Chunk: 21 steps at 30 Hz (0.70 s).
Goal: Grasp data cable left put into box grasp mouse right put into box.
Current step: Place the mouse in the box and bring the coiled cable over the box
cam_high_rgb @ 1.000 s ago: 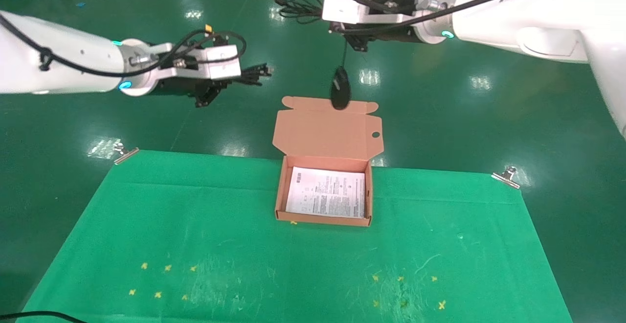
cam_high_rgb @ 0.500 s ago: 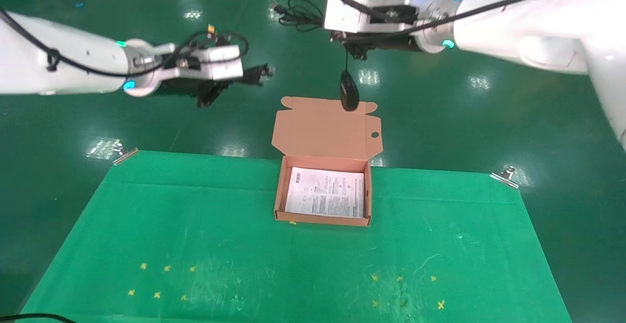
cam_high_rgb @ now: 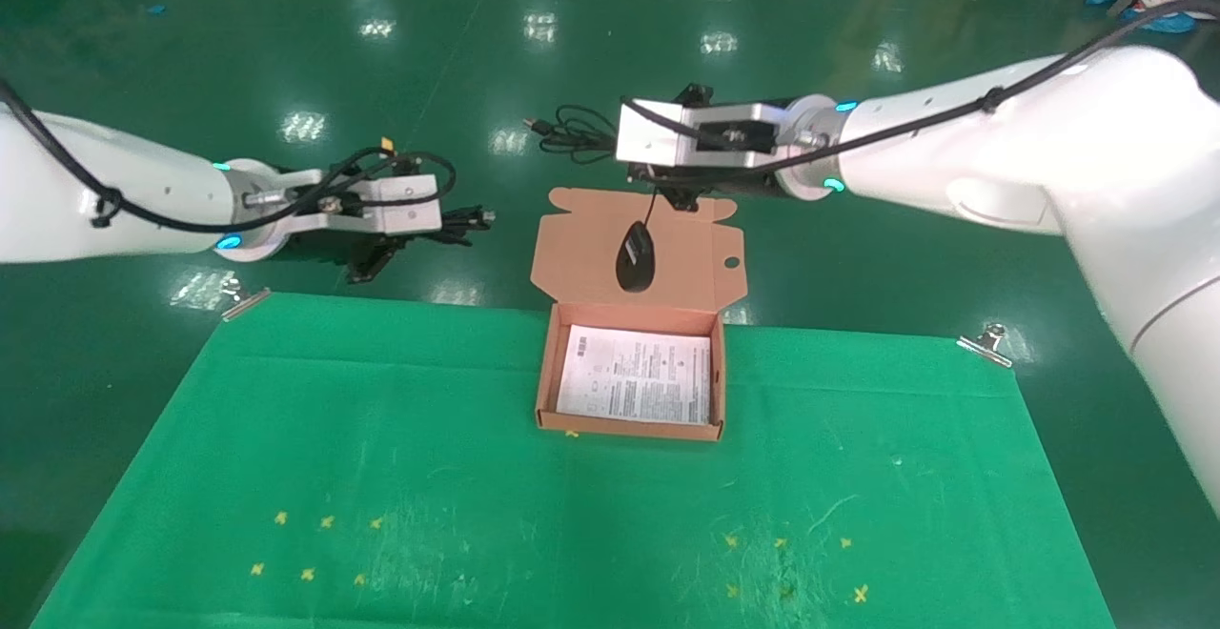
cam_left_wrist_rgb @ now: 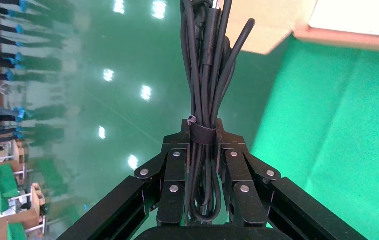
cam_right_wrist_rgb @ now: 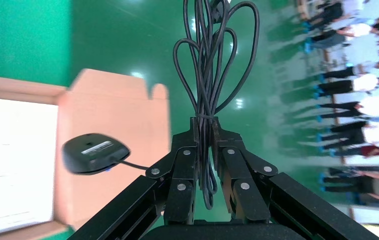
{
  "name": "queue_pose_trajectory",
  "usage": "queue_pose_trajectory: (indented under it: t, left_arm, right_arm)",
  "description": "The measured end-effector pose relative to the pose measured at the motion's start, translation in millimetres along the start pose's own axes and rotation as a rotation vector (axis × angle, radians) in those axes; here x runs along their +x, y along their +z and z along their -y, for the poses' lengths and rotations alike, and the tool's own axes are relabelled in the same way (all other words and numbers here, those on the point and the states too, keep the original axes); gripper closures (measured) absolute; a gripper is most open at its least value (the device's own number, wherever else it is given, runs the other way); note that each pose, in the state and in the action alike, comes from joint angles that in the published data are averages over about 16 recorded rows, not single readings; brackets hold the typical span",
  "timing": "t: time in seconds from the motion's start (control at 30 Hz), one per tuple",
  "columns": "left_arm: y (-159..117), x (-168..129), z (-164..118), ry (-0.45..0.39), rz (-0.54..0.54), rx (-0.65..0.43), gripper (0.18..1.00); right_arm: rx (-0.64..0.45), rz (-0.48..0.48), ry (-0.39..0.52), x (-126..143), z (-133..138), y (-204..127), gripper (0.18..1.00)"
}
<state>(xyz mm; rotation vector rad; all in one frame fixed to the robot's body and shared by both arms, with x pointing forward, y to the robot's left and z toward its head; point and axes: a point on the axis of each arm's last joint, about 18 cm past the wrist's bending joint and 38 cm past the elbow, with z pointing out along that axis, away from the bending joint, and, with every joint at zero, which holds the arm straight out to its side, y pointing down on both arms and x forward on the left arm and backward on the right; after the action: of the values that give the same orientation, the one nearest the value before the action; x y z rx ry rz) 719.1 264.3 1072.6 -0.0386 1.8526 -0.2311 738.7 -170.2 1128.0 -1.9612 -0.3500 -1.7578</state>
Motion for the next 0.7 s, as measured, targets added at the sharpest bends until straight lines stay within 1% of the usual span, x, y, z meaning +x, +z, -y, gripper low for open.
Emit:
queue_pose_trajectory:
  t: [0.37,0.7]
  left_arm:
    - [-8,20,-27,-0.02,-0.036,-0.091,0.918]
    - [-13,25,-33,-0.03,-0.038,-0.113,0.918]
  right_arm:
    - [0.0,0.065,0.044,-43,1,18,0.961]
    - [0.013,0.113,0.081,-74,9,30,0.961]
